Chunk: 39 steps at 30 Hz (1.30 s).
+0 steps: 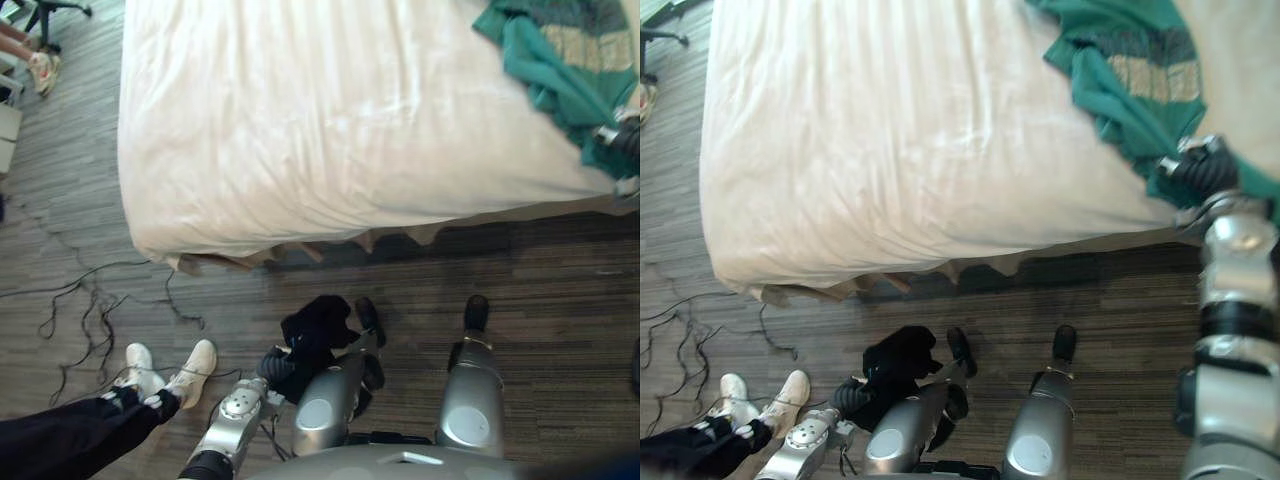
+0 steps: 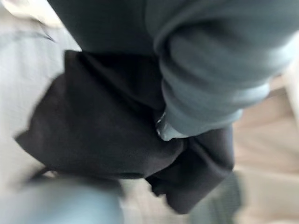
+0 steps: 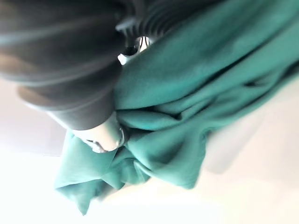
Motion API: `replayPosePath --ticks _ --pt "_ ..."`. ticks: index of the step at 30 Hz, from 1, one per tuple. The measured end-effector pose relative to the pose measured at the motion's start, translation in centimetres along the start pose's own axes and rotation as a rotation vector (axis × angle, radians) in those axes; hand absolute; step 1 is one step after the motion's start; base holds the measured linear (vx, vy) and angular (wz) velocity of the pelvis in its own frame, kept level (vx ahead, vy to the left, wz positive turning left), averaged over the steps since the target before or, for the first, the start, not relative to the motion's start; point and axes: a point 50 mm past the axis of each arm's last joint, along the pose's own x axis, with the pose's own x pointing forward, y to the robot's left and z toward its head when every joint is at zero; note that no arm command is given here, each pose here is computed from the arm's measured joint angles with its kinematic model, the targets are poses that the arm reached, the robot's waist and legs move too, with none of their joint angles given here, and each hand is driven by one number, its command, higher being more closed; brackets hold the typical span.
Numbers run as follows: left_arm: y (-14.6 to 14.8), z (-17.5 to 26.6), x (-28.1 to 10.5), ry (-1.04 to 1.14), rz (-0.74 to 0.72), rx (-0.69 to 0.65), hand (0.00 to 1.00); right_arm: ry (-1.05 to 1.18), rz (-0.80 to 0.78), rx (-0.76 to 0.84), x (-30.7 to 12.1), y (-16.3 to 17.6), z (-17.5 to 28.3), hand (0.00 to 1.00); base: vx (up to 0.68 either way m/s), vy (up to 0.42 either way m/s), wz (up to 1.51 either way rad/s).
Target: Tidy the bed and pick cloth on bed and put in laundry
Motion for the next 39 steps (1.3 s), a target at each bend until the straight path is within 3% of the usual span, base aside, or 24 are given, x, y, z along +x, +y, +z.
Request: replayPosePath --ticks 6,9,21,27,33,39 --pt "0.3 0.9 -0.2 -0.088 0.02 -0.151 1.0 0.318 -0.006 0.24 -9.6 5.8 -10.8 1.0 0.07 -0.073 0.01" --pt "-0.2 0.5 -0.3 -0.082 0.013 -0.178 1.0 0.405 -0.001 0.281 -12.5 7.8 -12.8 1.0 0.11 -0.04 0.0" --pt "-0.4 -1.9 -1.4 0.002 0.032 -0.192 1.0 0.481 0.043 0.304 -14.4 10.4 -14.3 1.0 0.03 -0.032 -0.19" --pt "-0.5 -1.9 -1.4 -0.009 0.032 -0.253 1.0 0.5 0.069 0.515 -15.4 10.7 -14.9 1.0 0.0 -0.03 -0.13" --pt "-0.8 -1.5 -1.5 -0.082 0.054 -0.39 1.0 0.593 0.262 0.72 -19.4 14.9 -15.8 1.0 0.02 -0.019 0.01" --pt "-3.6 0.8 -0.6 -0.172 -0.039 -0.395 1.0 0.647 0.384 0.72 -23.0 17.2 -15.5 1.0 0.04 -0.021 0.92"
